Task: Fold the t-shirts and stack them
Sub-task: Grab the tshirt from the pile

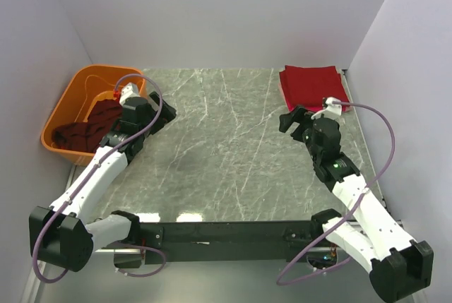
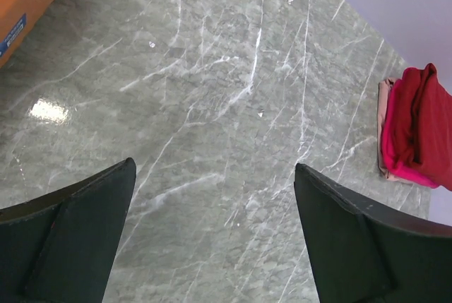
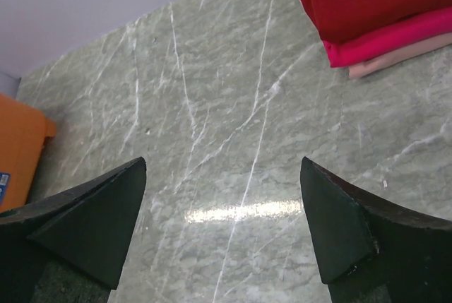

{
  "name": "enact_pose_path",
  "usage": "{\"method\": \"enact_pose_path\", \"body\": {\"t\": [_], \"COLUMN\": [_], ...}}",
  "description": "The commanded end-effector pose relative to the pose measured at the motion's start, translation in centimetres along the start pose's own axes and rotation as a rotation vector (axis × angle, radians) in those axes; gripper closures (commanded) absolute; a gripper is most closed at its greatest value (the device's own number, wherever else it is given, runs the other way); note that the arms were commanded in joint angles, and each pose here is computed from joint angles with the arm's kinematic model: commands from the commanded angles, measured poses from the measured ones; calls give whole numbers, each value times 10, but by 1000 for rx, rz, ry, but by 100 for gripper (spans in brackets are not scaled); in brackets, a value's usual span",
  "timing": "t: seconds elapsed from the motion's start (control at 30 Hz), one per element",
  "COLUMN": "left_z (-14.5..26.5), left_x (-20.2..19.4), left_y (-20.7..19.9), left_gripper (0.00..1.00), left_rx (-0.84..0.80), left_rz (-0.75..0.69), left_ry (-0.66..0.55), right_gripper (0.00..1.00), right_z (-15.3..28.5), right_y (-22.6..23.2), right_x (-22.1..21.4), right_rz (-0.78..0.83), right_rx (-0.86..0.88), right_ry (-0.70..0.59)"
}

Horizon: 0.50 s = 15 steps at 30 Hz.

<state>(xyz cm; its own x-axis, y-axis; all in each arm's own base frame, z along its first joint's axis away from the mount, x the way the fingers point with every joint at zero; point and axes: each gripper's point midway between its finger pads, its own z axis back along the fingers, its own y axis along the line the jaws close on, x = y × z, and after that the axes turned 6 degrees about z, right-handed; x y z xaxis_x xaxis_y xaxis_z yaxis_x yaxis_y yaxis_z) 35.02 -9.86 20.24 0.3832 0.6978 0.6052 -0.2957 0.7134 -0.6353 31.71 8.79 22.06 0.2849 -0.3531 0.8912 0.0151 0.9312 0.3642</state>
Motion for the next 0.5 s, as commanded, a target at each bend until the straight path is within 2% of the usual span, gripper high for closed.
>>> {"method": "enact_pose_path", "body": {"t": [0.0,0.13,0.17,0.3,0.47], "left_z": [9,3,2,0,-6], "left_x": [16,34,43,84,123], "left_y": [-15,-12,-3,-26,-23], "left_gripper": [1,1,1,1,0], "left_rx": [-34,35,95,103,160], "left_rz": [11,22,27,42,67], "left_ry": [-48,-110,-145,-221,-277], "right_gripper": [4,2,2,1,1], "right_z": [6,9,10,6,0], "right_y": [2,4,4,6,2], "right_x": [23,30,31,31,27], "right_rz": [-18,-33,-40,-43,-20], "right_rx": [9,14,14,12,-21], "right_ry": [-99,-119,-121,-113,-76]}}
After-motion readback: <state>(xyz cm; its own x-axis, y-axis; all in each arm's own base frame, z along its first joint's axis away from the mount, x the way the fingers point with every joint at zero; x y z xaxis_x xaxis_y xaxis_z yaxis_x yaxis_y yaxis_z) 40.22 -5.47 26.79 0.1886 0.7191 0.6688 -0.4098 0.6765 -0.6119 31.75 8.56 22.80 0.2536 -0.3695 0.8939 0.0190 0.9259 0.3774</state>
